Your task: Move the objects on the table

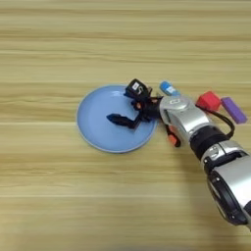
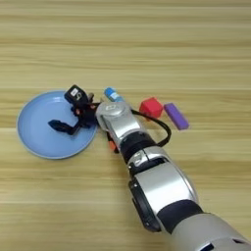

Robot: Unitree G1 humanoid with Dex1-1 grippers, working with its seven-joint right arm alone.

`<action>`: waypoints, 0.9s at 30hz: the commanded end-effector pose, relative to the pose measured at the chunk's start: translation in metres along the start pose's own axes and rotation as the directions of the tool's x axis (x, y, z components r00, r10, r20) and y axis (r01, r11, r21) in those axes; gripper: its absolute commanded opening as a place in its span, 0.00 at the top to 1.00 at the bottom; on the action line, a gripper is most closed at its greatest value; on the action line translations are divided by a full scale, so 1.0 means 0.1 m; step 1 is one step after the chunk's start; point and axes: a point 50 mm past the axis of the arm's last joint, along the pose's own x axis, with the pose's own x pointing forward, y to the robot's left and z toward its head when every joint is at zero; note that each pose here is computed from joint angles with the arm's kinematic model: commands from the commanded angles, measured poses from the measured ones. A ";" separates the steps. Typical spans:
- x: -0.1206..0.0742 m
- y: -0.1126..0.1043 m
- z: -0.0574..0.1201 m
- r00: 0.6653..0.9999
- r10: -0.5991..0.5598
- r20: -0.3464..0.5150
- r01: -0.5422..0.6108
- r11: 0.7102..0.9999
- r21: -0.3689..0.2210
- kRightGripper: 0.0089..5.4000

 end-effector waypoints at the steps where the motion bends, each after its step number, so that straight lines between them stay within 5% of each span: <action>1: -0.06 -0.11 0.65 0.980 0.005 0.199 0.021 0.992 -0.128 0.01; 12: -0.55 0.05 1.12 0.910 0.090 0.405 0.004 0.974 -0.225 0.01; 21: -1.34 -0.18 1.21 0.867 0.029 0.498 0.105 0.965 -0.240 0.01; 27: -1.60 -0.25 1.20 0.861 0.006 0.508 0.134 0.962 -0.239 0.01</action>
